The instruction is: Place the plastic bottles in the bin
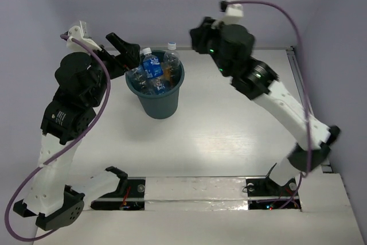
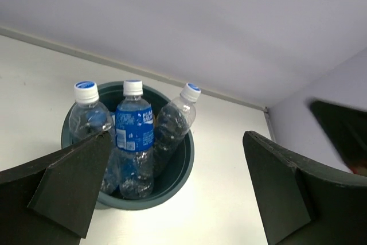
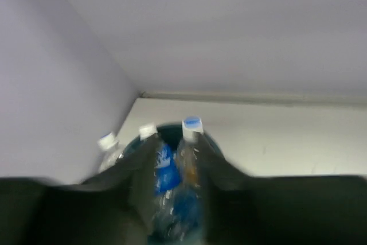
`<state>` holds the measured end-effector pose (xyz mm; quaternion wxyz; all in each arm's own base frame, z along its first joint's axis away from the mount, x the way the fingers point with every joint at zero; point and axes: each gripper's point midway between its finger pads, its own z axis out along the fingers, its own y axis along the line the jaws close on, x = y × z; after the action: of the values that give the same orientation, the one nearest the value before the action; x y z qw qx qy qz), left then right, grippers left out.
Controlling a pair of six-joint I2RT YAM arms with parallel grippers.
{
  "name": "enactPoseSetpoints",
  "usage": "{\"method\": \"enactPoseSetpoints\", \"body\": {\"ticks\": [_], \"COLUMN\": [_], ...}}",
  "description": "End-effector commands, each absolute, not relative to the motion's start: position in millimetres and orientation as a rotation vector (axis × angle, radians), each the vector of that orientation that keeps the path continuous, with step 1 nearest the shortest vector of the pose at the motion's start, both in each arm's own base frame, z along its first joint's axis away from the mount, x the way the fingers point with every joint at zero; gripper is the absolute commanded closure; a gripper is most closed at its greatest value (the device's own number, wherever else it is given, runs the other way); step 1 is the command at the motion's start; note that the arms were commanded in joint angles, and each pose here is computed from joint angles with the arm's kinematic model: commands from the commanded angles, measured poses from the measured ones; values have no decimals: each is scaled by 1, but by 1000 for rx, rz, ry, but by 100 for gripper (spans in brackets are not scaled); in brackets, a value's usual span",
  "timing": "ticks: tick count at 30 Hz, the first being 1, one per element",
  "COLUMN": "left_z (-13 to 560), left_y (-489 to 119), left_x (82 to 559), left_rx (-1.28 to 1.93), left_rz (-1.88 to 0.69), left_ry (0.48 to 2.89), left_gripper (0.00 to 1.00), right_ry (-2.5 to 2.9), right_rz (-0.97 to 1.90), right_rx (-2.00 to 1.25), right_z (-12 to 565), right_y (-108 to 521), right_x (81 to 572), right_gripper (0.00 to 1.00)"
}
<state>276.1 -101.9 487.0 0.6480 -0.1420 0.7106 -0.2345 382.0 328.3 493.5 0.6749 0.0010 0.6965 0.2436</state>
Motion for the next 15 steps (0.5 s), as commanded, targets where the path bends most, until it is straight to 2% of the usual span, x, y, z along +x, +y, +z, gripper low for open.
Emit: {"method": "enactPoseSetpoints", "body": {"ticks": [1,2,3,4,7,8,10,11,12,13,15], "left_z": [497,493,489,477,453,446,425,422,418,411,405], "left_y": [-93,-86,-83,-81,-72,-67,-66,-65,-66,-65,-65], "left_x": [257,248,244,242,228,220,219,213,211,208,205], "left_rx": [-318,-320,-326,-328,-350,-362,-378,-377,-379,-390,-405], "left_rz": [-548,-536,-527,-513,-493,-485,-472,-483,-491,-502,-516], "left_ry": [1593,1597,1602,1625,1657,1667,1712,1717,1724,1732,1738], "left_gripper": [1,1,1,1,1,1,1,1,1,1,1], "right_ry": [1548,1537,1470,1538,1548,1645,1668,1737,1748,1750,1760], "right_rz": [594,609,671,630,627,531,535,486,510,518,538], "right_rx": [113,133,180,163,247,245,325,320,364,390,439], "right_z": [495,493,515,472,448,400,378,346,338,333,320], "right_y": [275,261,225,219,162,152,127,121,117,107,102], "right_x": [340,328,297,292,253,251,234,229,224,215,210], "right_gripper": [73,100,100,100,100,96,86,68,55,33,20]}}
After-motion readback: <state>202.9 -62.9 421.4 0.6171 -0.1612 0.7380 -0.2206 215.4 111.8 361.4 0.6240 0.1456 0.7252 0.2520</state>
